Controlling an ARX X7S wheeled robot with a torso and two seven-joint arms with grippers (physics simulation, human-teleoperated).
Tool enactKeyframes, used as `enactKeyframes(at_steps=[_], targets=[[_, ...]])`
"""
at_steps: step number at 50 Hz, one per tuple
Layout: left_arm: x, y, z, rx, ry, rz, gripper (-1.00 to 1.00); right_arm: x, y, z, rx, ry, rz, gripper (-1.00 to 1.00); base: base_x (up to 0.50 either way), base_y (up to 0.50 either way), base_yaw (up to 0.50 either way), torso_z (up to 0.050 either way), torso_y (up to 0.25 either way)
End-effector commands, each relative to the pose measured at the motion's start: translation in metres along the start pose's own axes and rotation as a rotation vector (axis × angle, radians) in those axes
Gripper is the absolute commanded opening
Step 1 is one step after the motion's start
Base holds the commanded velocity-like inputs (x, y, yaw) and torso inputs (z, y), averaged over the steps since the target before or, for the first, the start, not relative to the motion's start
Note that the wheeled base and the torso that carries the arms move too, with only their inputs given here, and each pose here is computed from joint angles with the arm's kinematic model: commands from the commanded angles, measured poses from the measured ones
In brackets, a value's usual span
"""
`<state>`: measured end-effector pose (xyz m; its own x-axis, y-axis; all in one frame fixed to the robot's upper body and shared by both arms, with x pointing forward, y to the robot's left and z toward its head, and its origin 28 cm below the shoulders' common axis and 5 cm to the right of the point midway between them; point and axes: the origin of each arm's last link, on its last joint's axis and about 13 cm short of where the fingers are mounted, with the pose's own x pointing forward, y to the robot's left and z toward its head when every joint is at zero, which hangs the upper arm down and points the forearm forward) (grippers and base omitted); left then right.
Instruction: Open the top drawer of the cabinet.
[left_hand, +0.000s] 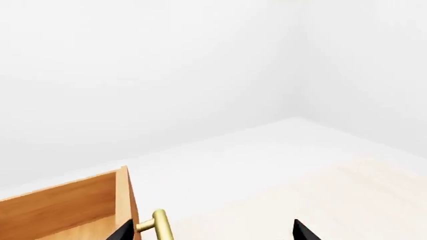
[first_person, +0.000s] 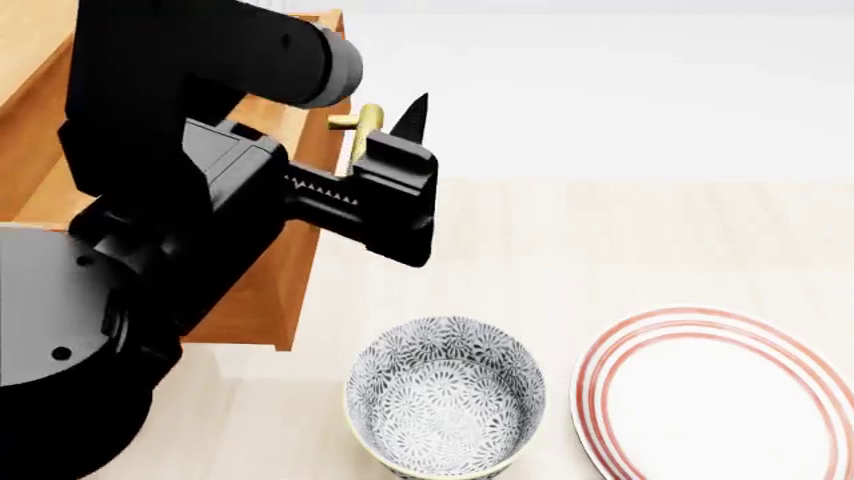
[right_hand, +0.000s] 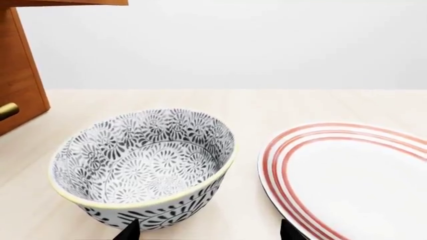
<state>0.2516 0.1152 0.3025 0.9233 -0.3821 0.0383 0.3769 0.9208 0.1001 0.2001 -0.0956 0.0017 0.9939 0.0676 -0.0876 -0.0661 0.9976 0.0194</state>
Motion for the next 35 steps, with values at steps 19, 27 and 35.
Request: enactKeyframes(at_steps=[19,27,35], targets=[[-0.059,-0.006,-0.064,0.211,-0.300,-0.094,1.00,0.000,0.002,0.002,-0.003,-0.016,0.009,1.00,0.00,0.00,0.00,0.000,0.000],[-0.059,0.005,-0.088,0.258,-0.360,0.005,1.00,0.001,0.002,0.002,-0.004,-0.014,0.006,1.00,0.00,0.00,0.00,0.000,0.000],[-0.058,0.014,-0.110,0.286,-0.399,0.096,1.00,0.002,0.002,0.002,-0.003,-0.013,0.003,1.00,0.00,0.00,0.00,0.000,0.000]])
